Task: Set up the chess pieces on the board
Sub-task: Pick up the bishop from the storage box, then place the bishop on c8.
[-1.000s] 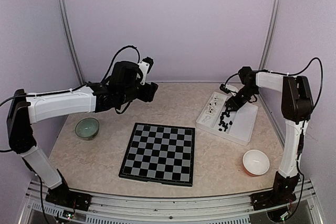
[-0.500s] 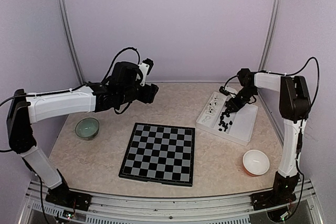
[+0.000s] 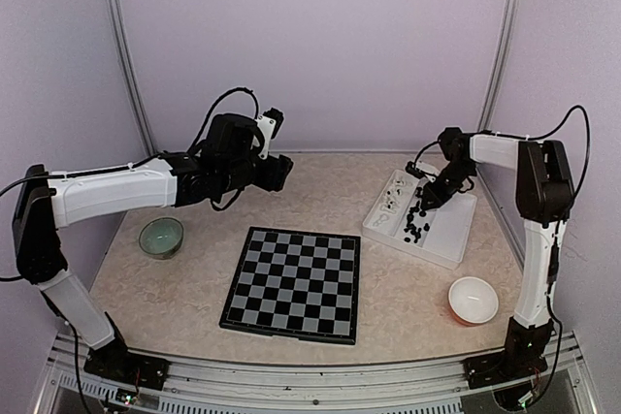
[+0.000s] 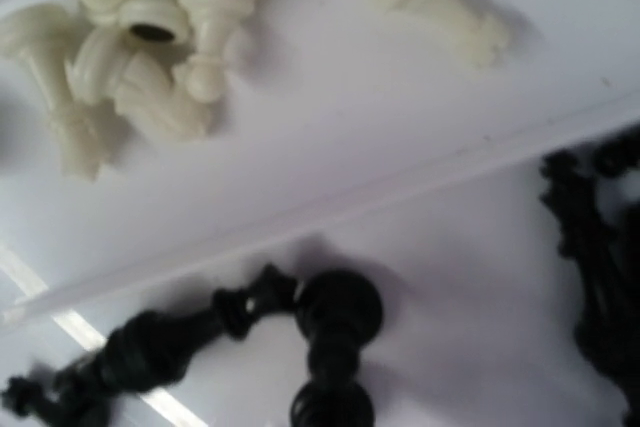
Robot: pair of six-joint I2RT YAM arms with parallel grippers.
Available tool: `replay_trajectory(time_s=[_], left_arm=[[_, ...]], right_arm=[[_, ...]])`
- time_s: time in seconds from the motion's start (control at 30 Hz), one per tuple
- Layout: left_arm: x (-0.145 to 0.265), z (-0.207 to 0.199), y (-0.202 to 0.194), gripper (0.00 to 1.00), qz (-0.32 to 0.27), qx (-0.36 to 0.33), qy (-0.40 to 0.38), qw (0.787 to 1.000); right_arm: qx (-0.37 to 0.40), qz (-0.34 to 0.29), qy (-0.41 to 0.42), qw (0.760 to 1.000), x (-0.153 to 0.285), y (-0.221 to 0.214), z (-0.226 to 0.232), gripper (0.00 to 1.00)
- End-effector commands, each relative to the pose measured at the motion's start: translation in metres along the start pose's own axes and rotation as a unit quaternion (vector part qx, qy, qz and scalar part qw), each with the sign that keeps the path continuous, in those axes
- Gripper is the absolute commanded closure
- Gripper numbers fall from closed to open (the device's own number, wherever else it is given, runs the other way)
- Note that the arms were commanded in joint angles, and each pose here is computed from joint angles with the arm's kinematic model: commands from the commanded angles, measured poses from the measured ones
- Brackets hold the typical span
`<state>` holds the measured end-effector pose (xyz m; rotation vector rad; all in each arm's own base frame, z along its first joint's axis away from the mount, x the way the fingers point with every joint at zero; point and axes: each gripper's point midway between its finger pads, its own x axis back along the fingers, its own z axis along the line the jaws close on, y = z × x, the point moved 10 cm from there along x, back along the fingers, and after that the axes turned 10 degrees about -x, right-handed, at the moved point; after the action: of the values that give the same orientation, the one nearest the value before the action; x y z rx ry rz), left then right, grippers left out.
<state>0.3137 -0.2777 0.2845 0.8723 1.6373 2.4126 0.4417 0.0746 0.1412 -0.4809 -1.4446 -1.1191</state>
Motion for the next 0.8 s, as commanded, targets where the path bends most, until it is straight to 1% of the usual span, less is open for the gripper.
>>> replay_trajectory(time_s=[0.0,0.1,0.2,0.3,0.37,0.43,0.53,0.63,0.77], left_arm=[[0.003,0.005,0.012,0.27,-0.011,0.012,0.001,1.000],[0.004,0.009,0.013,0.27,-0.015,0.021,-0.002,1.000],[0.002,0.022,0.013,0.27,-0.015,0.041,0.002,0.999],[0.003,0.035,0.016,0.27,-0.020,0.069,-0.007,0.997],[0.003,0.044,0.017,0.27,-0.023,0.085,-0.007,0.996],[0.003,0.052,0.015,0.27,-0.021,0.091,0.004,0.996],[0.002,0.062,0.013,0.27,-0.016,0.093,0.022,0.995],[0.002,0.070,0.013,0.27,-0.016,0.100,0.027,0.994],[0.002,0.072,0.014,0.27,-0.017,0.107,0.026,0.994]], right_arm=[[0.011,-0.036,-0.031,0.999,0.057,0.004,0.014,0.99],[0.024,-0.070,-0.037,0.997,0.092,0.002,0.027,1.00],[0.053,-0.108,-0.007,0.993,0.121,-0.006,0.049,1.00],[0.093,-0.138,0.024,0.986,0.137,-0.013,0.079,1.00],[0.135,-0.150,0.051,0.978,0.138,-0.018,0.103,1.00],[0.176,-0.150,0.077,0.970,0.133,-0.025,0.128,1.00],[0.241,-0.128,0.121,0.955,0.120,-0.036,0.173,1.00],[0.314,-0.095,0.188,0.926,0.111,-0.054,0.223,1.00],[0.375,-0.064,0.211,0.901,0.094,-0.072,0.266,1.00]])
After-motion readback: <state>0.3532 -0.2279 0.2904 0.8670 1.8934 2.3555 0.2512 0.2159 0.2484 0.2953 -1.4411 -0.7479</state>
